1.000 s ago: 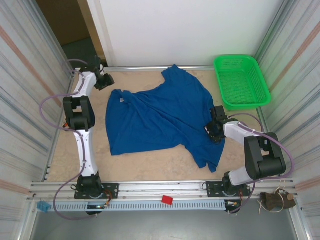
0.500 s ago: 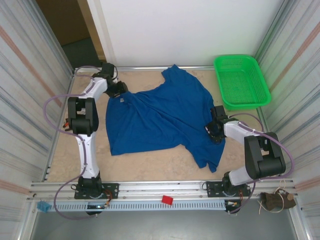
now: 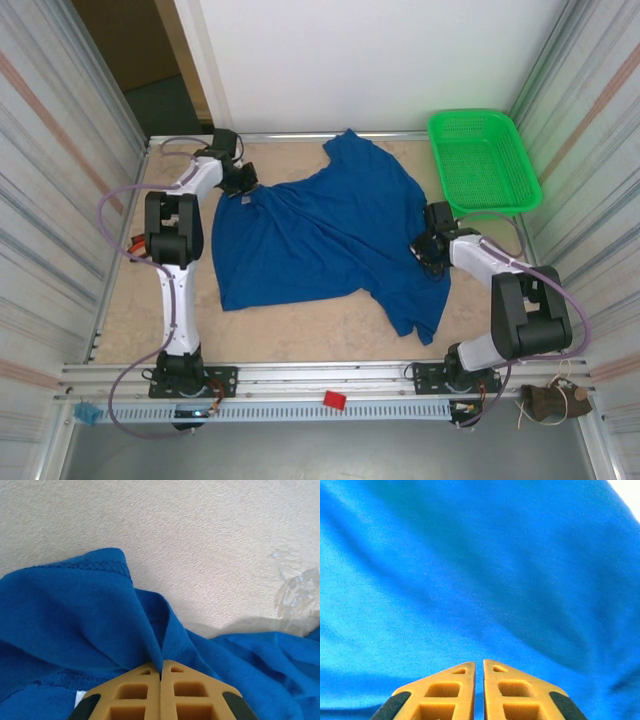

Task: Fold the inside-out t-shirt

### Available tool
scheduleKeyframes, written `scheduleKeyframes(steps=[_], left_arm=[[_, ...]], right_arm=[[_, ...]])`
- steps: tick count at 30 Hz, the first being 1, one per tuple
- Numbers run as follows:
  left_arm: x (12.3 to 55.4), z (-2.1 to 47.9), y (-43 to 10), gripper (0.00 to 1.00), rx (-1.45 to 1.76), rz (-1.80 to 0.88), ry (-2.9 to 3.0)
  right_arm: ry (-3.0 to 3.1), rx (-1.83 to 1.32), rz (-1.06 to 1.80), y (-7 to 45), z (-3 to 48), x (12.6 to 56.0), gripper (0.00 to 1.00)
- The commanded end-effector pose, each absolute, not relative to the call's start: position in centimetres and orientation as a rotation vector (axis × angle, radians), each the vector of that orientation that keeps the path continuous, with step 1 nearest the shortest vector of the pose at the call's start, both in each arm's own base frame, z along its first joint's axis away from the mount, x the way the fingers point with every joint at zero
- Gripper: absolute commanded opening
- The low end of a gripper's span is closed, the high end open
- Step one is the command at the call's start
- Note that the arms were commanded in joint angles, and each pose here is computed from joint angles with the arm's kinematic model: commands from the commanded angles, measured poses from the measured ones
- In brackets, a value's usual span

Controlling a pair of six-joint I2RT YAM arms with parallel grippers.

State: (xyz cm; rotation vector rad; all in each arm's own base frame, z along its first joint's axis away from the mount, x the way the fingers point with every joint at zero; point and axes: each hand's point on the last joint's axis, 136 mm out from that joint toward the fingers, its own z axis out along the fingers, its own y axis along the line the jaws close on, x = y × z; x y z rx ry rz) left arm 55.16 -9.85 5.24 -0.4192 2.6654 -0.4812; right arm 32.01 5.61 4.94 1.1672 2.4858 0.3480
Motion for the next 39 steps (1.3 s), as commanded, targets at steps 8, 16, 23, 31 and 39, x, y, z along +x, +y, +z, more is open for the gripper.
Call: scheduleKeyframes(steps=[8, 16, 23, 31, 39], left_arm=[[54.9, 19.3, -10.2, 0.00, -0.387, -0.750, 2.380], [55.5, 20.4, -3.6, 0.10, -0.559, -0.840, 2.271], [55.4, 17.2, 2.6, 0.47, -0.748, -0.809, 2.258], [45.8, 13.3, -1.1, 0.50, -0.755, -0.781, 2.411], [36.4, 9.6, 0.5, 0.54, -0.730, -0.444, 2.568]], right_arm=[[2.484, 0.856, 0.451, 7.2, 10.0, 34.9, 0.14], [2.523, 0.898, 0.400, 6.8, 8.4, 34.3, 0.14], [2.519, 0.884, 0.363, 6.6, 8.7, 33.6, 0.15], [2.558, 0.887, 0.312, 6.1, 8.5, 30.8, 0.49], [2.648, 0.771, 0.295, 8.9, 7.9, 25.8, 0.64]])
